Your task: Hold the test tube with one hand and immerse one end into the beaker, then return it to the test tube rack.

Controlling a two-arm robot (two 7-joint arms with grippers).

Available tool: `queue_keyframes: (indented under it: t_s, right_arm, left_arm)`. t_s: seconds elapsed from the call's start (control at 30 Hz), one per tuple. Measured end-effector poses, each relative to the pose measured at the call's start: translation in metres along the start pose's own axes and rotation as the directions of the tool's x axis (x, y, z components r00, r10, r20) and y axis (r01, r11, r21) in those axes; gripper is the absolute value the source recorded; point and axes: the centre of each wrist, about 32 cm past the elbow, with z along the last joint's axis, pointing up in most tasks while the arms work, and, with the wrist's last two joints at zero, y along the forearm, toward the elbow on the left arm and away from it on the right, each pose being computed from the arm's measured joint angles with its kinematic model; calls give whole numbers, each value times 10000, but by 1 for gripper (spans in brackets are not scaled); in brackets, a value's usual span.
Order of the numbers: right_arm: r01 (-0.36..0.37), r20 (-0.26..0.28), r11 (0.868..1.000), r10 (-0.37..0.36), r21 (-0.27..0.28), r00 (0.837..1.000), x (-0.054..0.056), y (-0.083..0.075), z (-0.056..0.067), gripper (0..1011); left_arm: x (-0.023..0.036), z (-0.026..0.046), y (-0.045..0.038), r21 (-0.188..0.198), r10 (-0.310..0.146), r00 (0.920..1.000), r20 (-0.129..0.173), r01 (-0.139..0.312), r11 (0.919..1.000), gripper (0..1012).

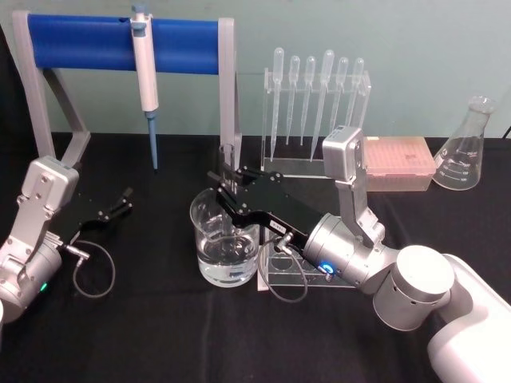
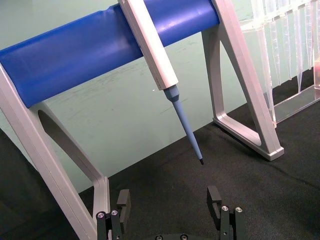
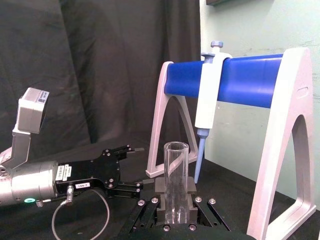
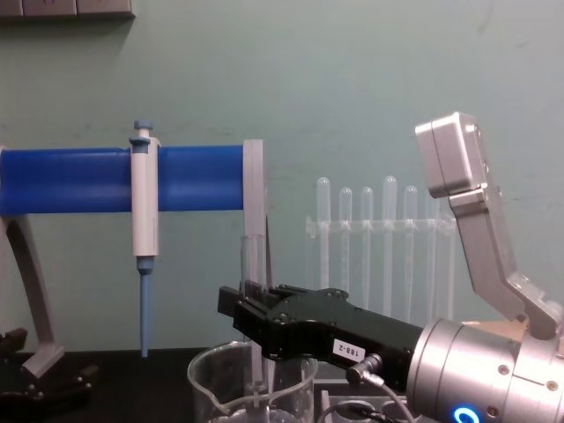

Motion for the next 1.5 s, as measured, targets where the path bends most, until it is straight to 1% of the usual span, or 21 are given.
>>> queue_keyframes:
  t_s: [1.5]
  right_arm:
    - [0,1,10000,0,0,10000,0,0,0,224]
  left_arm:
    - [0,0,0,-1,0,10000,-1,0,10000,1000]
